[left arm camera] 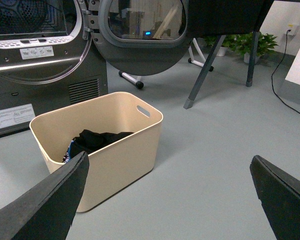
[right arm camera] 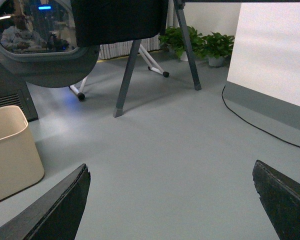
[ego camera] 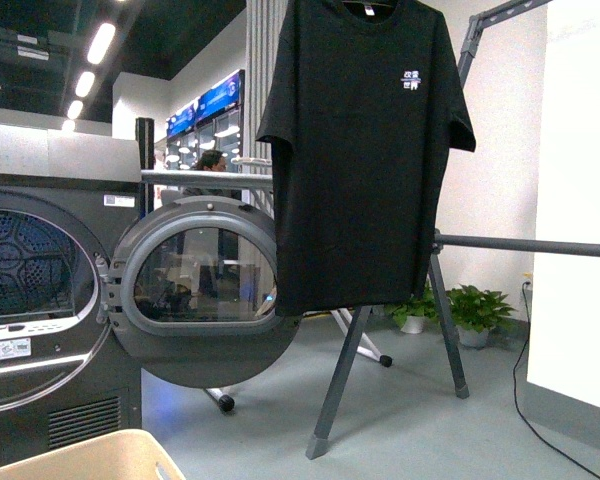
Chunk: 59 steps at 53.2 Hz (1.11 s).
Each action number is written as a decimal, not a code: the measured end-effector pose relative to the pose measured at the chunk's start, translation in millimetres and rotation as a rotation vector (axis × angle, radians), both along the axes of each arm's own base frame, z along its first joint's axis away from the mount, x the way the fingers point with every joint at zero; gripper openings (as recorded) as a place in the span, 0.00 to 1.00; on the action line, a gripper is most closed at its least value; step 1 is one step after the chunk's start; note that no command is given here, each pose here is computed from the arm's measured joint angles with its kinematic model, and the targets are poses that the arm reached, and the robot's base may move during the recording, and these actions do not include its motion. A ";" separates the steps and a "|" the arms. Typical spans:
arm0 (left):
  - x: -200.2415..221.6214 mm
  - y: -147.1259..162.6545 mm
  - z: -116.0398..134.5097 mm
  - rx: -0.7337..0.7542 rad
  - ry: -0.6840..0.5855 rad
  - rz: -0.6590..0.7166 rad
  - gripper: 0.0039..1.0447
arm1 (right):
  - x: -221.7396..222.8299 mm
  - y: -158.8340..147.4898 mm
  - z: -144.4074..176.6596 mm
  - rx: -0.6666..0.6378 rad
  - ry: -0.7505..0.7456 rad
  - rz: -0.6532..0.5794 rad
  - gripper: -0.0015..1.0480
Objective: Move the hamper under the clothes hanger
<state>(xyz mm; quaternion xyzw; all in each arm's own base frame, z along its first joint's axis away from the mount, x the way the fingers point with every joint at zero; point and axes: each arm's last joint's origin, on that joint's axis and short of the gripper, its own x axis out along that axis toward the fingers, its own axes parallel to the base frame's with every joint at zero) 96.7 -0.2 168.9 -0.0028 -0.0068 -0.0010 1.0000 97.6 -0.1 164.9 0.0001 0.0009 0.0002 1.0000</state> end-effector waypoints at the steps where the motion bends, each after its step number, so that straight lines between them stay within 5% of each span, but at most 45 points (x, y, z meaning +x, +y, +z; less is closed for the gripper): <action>1: 0.0 0.0 0.0 0.000 0.000 0.000 0.94 | 0.0 0.0 0.0 0.000 0.000 0.000 0.93; 59: 0.1 0.0 -0.1 0.000 0.001 0.000 0.94 | 0.0 0.0 0.1 0.000 -0.001 0.001 0.93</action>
